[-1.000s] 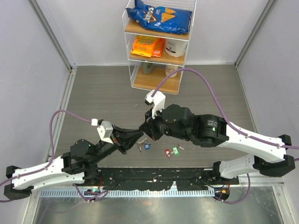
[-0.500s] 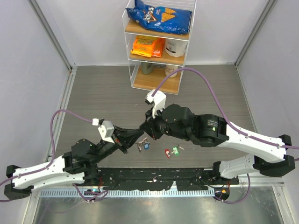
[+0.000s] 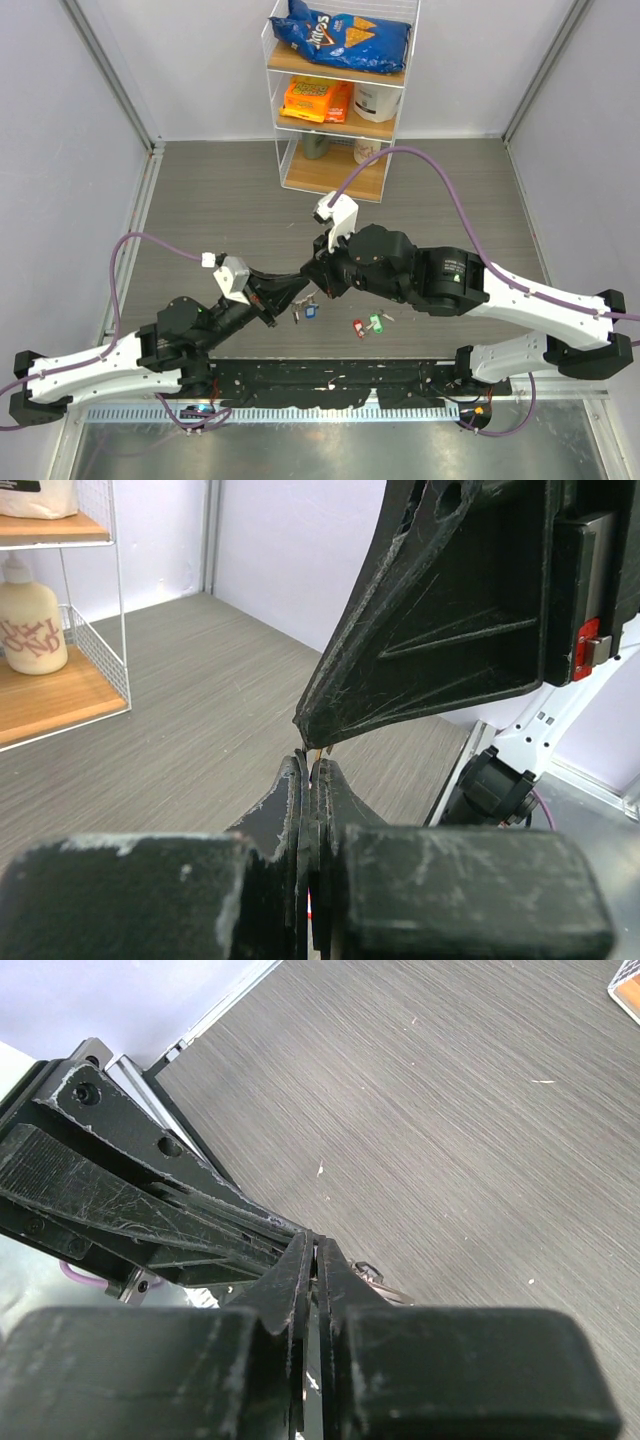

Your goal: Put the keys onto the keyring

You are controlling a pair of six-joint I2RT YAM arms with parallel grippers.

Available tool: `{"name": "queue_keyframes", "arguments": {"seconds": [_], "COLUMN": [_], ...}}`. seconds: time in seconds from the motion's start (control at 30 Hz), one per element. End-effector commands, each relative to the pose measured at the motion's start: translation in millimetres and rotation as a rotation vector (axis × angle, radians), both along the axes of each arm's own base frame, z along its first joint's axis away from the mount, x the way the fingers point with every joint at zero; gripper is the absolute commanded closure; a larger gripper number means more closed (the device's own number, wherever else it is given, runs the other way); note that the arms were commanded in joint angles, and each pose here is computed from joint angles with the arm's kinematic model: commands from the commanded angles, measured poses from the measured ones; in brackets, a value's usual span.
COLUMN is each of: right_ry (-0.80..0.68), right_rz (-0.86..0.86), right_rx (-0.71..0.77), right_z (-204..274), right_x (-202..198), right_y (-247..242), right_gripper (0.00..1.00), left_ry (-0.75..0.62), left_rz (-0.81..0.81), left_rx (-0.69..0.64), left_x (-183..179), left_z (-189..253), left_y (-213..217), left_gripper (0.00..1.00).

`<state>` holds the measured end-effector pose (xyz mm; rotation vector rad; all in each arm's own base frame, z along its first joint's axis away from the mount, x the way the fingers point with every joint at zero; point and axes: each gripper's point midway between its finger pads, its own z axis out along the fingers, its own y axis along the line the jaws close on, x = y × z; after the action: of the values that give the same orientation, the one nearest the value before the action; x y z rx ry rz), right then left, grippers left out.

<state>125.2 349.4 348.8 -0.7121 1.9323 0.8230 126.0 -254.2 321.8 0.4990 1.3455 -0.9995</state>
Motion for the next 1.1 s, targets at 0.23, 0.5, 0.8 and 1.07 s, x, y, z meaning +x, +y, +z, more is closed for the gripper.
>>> {"name": "queue_keyframes", "arguments": {"seconds": [0.23, 0.5, 0.8, 1.07], "right_ry": [-0.008, 0.001, 0.048, -0.006], "right_rz": [0.009, -0.040, -0.103, 0.008], "right_rx": [0.109, 0.078, -0.009, 0.011], "right_z": [30, 19, -27, -4], "right_x": [-9, -1, 9, 3], "right_y": [-10, -26, -49, -34], "right_gripper": [0.60, 0.53, 0.53, 0.53], "left_ry": [-0.009, -0.007, -0.022, -0.034], "left_rz": [0.146, 0.204, 0.223, 0.127], "left_rx": [-0.048, -0.021, -0.008, -0.018], "left_x": [21, 28, 28, 14], "left_z": [19, 12, 9, 15], "left_y": [21, 31, 41, 31], "left_gripper": [1.00, 1.00, 1.00, 1.00]}}
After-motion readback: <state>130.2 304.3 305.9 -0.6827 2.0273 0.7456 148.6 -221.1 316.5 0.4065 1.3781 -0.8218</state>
